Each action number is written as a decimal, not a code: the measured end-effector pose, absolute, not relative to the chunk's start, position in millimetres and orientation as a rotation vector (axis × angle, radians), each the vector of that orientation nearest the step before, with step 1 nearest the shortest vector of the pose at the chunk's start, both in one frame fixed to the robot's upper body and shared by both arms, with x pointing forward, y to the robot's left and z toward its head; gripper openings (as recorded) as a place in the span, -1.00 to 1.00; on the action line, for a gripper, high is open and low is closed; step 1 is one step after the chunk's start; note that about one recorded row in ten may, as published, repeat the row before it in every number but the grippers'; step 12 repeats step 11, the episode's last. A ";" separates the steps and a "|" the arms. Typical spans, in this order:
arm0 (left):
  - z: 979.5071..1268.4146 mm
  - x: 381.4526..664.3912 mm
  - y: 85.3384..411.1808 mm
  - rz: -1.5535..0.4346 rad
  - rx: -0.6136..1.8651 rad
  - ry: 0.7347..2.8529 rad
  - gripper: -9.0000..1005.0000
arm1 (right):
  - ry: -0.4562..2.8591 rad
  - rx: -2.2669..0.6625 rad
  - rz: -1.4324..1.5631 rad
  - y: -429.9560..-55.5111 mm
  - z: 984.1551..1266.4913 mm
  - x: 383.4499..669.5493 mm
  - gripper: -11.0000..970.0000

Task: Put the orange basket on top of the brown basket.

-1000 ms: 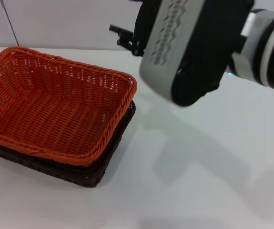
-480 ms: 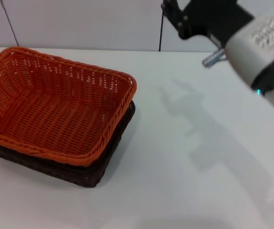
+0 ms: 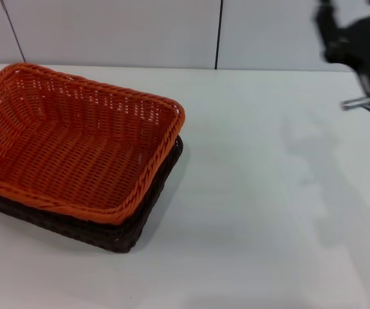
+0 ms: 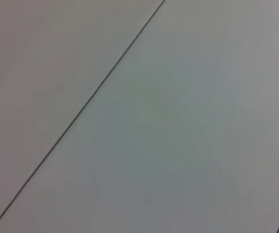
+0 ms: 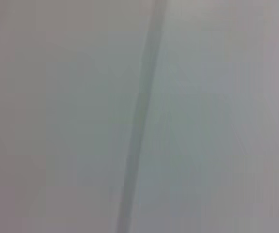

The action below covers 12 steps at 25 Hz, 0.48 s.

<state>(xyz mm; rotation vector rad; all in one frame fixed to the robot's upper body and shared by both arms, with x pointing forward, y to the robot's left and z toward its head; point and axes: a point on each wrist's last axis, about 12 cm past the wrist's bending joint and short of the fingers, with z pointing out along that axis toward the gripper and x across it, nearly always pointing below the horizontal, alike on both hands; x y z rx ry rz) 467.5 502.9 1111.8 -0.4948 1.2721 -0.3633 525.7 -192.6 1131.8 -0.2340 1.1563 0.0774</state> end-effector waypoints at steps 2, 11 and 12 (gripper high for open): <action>1111.8 467.5 502.9 -0.363 -0.495 1.272 0.45 | 1.144 -0.152 0.060 -203.2 1118.9 524.9 0.05; 1113.0 469.0 497.6 -0.325 -0.455 1.270 0.45 | 1.176 -0.047 0.048 -214.6 1106.7 532.6 0.05; 1113.0 469.0 497.6 -0.325 -0.455 1.270 0.45 | 1.176 -0.047 0.048 -214.6 1106.7 532.6 0.05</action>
